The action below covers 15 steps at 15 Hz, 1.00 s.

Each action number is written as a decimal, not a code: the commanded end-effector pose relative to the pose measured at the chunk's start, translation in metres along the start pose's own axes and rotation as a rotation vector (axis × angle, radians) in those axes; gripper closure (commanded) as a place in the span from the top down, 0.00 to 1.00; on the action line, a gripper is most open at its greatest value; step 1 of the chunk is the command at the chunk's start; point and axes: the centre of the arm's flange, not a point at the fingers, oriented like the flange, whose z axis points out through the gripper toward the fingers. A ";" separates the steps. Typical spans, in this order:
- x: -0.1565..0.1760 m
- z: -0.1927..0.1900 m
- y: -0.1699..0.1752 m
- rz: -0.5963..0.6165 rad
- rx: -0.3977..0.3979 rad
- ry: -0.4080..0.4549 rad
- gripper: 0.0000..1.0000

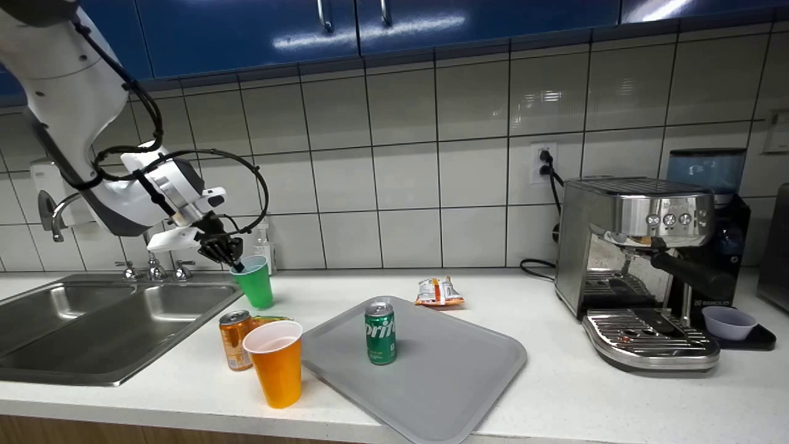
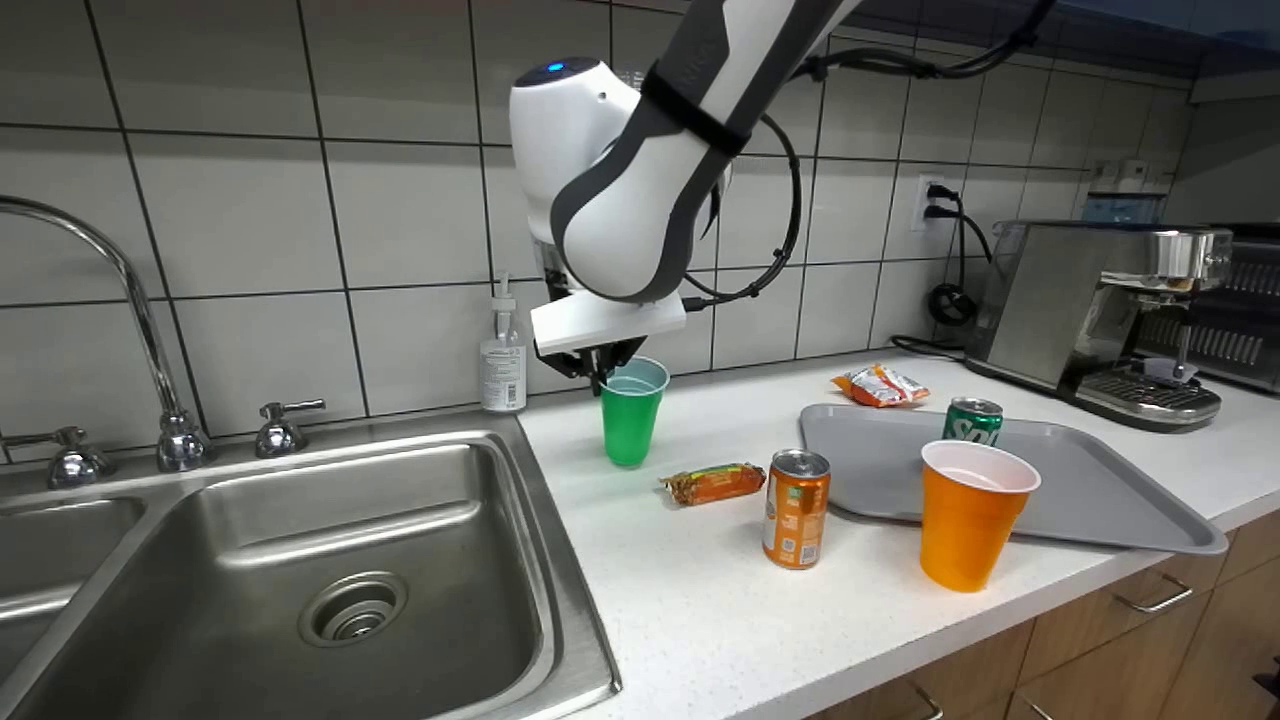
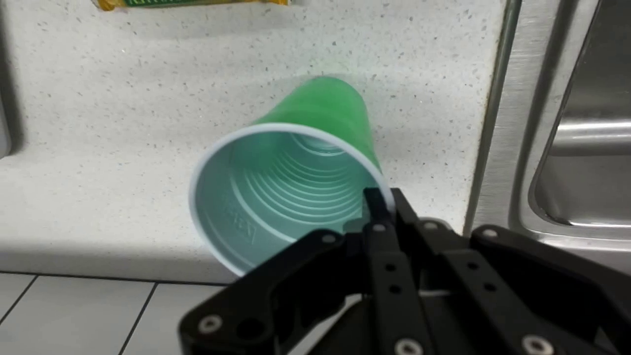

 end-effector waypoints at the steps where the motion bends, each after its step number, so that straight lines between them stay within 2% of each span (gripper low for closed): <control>1: 0.010 0.000 -0.004 0.031 -0.019 -0.031 0.01; 8: 0.007 0.004 -0.003 0.062 -0.032 -0.074 0.02; 9: 0.007 0.004 -0.003 0.061 -0.034 -0.075 0.30; 10: 0.007 0.005 -0.003 0.060 -0.037 -0.073 0.31; 15: 0.007 0.005 -0.003 0.061 -0.039 -0.072 0.68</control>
